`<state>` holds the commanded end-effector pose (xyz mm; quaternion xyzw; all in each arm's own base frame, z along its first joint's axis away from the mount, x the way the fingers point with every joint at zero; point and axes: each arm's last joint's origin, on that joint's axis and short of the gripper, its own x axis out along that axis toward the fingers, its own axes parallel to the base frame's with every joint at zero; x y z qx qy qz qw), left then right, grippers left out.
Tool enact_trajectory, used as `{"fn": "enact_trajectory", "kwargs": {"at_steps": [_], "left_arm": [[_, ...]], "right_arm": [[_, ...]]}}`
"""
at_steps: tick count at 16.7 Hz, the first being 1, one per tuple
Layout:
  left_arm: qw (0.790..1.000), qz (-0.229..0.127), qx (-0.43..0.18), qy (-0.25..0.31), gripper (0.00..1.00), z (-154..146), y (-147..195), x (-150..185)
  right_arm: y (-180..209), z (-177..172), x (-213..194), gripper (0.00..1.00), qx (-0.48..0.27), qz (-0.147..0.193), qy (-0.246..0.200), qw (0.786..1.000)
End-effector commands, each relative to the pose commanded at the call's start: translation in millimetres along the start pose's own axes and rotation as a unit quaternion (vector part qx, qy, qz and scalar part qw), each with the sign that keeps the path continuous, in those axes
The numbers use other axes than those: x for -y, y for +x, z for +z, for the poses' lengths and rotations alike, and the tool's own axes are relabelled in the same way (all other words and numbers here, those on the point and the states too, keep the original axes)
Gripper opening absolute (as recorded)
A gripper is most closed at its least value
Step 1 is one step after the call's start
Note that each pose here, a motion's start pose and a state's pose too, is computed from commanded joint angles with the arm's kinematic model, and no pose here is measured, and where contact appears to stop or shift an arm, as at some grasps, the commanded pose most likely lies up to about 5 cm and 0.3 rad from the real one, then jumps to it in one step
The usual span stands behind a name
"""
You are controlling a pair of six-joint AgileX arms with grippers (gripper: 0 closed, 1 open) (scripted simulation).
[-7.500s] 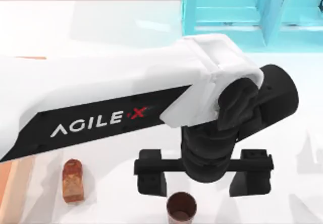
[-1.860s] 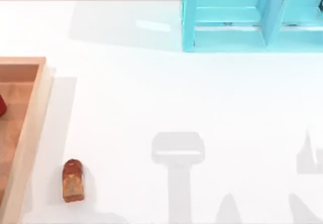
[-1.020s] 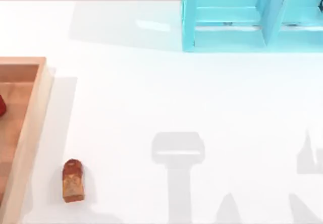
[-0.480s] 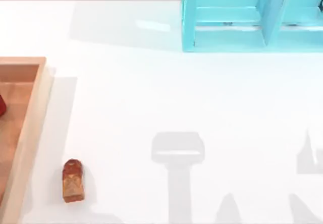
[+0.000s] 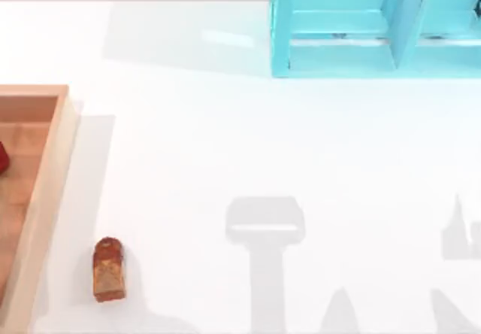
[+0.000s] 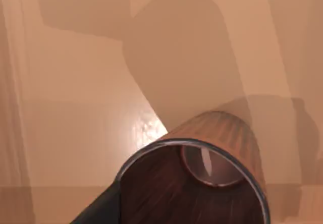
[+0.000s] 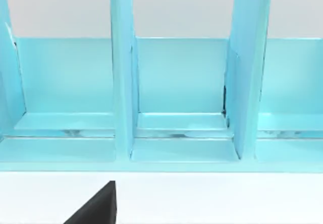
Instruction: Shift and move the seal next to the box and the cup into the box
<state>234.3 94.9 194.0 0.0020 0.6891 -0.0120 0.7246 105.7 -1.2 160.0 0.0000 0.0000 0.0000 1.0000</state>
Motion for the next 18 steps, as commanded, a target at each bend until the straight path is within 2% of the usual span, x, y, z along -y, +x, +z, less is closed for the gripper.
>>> {"fn": "enact_trajectory", "kwargs": {"at_steps": [4, 7, 9, 15, 18], "left_arm": [[0.994, 0.067, 0.08, -0.008, 1.0, 25.2, -48.4, -10.9], [0.992, 0.081, 0.099, -0.007, 1.0, 30.4, -73.1, -8.8], [0.994, 0.066, 0.082, -0.002, 1.0, 25.8, -80.8, -3.9], [0.999, -0.022, -0.023, 0.003, 1.0, -3.2, -83.0, 7.7], [0.999, -0.031, -0.031, 0.002, 1.0, -6.5, -82.9, 8.3]], "right_arm": [[0.0, 0.0, 0.0, 1.0, 0.0, 0.0, 0.0, 1.0], [0.0, 0.0, 0.0, 1.0, 0.0, 0.0, 0.0, 1.0], [0.0, 0.0, 0.0, 1.0, 0.0, 0.0, 0.0, 1.0], [0.0, 0.0, 0.0, 1.0, 0.0, 0.0, 0.0, 1.0], [0.0, 0.0, 0.0, 1.0, 0.0, 0.0, 0.0, 1.0]]}}
